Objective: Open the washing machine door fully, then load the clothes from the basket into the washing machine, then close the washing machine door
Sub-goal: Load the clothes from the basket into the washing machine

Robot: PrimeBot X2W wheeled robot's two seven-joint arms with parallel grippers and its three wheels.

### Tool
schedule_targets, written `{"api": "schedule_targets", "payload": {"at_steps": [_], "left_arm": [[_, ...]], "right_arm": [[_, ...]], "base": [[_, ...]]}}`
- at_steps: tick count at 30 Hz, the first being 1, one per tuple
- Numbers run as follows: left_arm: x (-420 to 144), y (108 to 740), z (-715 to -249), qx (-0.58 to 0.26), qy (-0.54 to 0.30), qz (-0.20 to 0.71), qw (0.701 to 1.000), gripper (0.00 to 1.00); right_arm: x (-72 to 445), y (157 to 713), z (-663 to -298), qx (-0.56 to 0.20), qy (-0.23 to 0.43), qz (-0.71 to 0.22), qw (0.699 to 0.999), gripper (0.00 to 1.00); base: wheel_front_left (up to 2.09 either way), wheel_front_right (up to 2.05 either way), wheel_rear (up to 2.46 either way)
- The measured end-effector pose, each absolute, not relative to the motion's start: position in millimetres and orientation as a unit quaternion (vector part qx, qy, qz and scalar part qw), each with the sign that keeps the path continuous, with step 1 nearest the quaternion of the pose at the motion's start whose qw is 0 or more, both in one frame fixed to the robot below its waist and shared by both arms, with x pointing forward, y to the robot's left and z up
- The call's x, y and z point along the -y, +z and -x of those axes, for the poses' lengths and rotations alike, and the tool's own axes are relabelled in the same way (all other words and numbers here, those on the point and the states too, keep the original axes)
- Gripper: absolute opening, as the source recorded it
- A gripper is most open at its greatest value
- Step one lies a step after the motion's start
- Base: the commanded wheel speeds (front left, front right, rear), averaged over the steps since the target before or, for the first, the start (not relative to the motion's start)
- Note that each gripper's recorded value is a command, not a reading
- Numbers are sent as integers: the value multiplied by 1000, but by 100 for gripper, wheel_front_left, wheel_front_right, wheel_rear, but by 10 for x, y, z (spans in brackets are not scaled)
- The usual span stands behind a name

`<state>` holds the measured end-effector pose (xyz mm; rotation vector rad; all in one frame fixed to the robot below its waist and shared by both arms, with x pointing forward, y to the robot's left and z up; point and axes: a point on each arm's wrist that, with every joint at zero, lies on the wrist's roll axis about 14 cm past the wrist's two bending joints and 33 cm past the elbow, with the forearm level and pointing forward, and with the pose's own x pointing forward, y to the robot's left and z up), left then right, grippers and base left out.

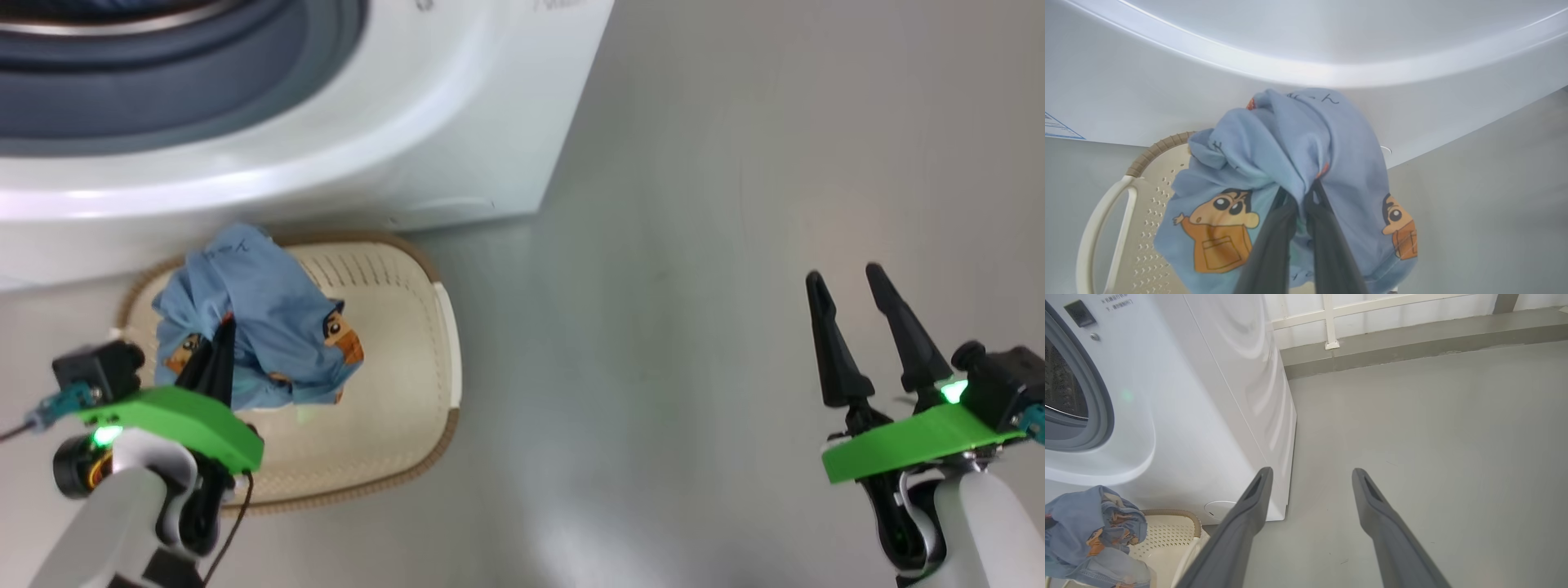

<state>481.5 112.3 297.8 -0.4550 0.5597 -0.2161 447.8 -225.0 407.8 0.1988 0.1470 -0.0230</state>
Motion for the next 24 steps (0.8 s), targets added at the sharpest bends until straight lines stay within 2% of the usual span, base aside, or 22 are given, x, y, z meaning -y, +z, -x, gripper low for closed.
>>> {"api": "schedule_targets", "payload": {"at_steps": [12, 24], "left_arm": [[-1401, 3969, -4659, -126, -100, 171, 972, 0], [-1693, 4691, -4209, -17, -71, 137, 988, 0]], "right_arm": [[2255, 4416, -4160, -47, -6, -100, 994, 100], [2290, 4656, -3824, -23, -6, -102, 994, 100]], "base": [[0, 0, 0], [0, 0, 0]]}}
